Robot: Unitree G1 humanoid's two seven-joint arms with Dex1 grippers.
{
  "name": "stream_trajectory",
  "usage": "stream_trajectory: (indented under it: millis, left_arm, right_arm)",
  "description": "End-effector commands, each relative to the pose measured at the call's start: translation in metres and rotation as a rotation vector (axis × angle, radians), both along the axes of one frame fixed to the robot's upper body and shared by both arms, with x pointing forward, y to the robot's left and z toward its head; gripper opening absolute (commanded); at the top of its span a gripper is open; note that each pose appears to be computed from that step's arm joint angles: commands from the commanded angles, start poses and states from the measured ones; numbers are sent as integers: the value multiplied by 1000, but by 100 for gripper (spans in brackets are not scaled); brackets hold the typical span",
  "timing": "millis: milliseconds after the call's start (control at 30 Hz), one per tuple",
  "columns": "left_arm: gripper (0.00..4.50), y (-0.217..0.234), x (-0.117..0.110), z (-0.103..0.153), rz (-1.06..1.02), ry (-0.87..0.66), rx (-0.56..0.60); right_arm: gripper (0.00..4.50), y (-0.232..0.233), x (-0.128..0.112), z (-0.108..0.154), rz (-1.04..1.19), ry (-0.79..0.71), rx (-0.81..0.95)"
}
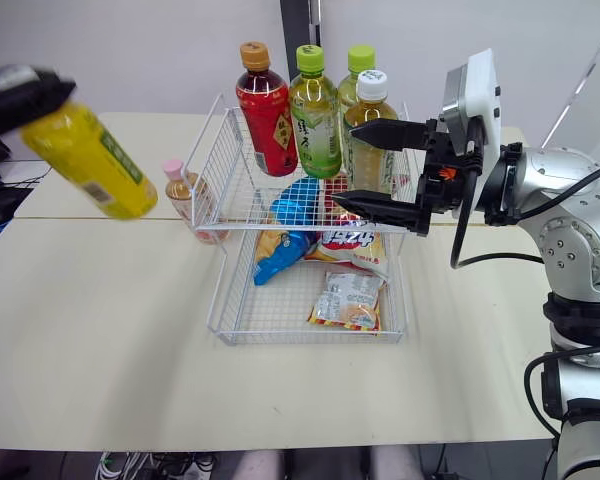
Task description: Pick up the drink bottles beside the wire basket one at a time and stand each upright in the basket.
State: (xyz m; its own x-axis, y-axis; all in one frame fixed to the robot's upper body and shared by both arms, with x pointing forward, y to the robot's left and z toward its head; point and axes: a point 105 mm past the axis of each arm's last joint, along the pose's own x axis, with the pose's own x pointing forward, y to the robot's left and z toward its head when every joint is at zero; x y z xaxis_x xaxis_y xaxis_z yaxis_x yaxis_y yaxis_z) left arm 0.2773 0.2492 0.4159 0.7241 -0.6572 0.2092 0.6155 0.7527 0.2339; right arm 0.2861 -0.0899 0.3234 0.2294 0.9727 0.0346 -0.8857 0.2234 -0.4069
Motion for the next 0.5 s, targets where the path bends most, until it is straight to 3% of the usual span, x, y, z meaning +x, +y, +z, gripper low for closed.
stream_trajectory:
  millis: [33, 300, 500]
  left_arm:
    - [137, -15, -20, 37, -109, -82, 10]
    - [137, -66, -3, 45, -351, -62, 58]
    - [137, -111, 27, 17, -449, -19, 100]
  right_arm:
    - [450, -6, -4, 16, -13, -80, 18]
    - [450, -8, -7, 17, -49, -106, 29]
    - [450, -11, -12, 16, -96, -110, 33]
